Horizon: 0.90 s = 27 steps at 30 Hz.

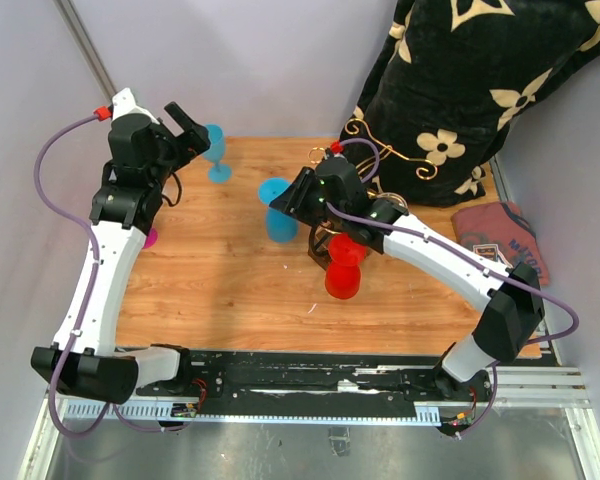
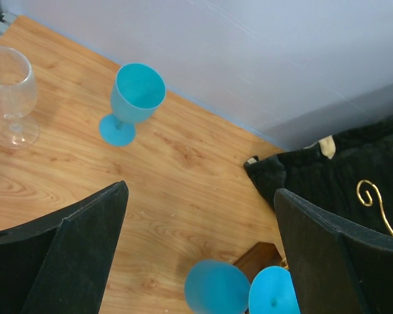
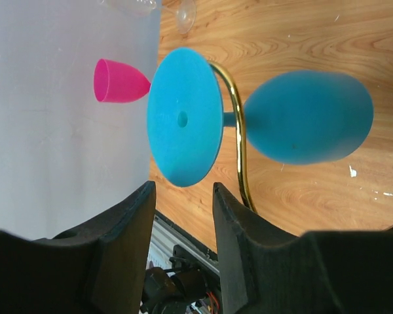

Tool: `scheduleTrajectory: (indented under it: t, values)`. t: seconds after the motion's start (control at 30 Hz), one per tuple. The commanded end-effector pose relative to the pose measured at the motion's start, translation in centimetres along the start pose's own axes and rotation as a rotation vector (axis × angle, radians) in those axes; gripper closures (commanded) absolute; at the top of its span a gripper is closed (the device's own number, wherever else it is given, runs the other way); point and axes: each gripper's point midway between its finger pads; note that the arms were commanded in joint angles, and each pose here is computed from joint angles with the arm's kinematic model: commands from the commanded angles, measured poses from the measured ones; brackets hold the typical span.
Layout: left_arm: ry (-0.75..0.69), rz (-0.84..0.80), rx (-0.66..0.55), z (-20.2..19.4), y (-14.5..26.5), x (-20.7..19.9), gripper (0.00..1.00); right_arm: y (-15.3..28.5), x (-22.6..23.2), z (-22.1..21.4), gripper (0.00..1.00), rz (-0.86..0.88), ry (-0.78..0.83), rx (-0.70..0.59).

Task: Take the wine glass off the wine glass rack

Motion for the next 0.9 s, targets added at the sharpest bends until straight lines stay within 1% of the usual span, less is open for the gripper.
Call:
scheduleTrajectory:
  t: [0.0, 0.1, 0.17, 0.37, 0.5, 0.67, 0.8, 0.87]
  values:
    - [-0.008, -0.040, -0.018, 0.6, 0.7, -0.6, 0.00, -0.2, 0.0, 2.2, 0.59, 0.011, -0.060, -0.073]
    - [-0.008, -0.049, -0.015, 0.4, 0.8, -0.7, 0.00, -0.6, -0.4, 2.6, 0.59, 0.005, -0.076, -0.074]
    - [-0.006, -0.057, -0.016, 0.5, 0.8, -0.9, 0.00, -0.7, -0.6, 2.9, 0.63, 0.010, -0.084, -0.086]
    - [0.002, -0.076, -0.032, 0.9, 1.3, -1.2, 0.00, -0.9, -0.8, 3.4, 0.79, 0.014, -0.095, -0.099]
    - [0.004, -0.079, -0.033, 0.9, 1.4, -1.2, 0.00, -0.9, -0.7, 3.5, 0.86, 0.023, -0.097, -0.105]
    - [0.003, -0.083, -0.036, 1.0, 1.5, -1.3, 0.00, -0.9, -0.7, 3.9, 0.99, 0.041, -0.111, -0.110]
    - [-0.001, -0.084, -0.032, 0.8, 1.6, -1.2, 0.00, -0.3, -0.2, 3.7, 0.99, 0.071, -0.120, -0.104]
    - [-0.001, -0.081, -0.031, 0.8, 1.6, -1.2, 0.00, 0.3, -0.2, 4.1, 0.99, 0.084, -0.126, -0.124]
Point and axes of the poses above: each gripper's point midway between its finger pads, its own y axis back along the fingers, its own x axis along the line the jaws close on, z = x × y, and after that the axes turned 12 degrees about -y, right-handed
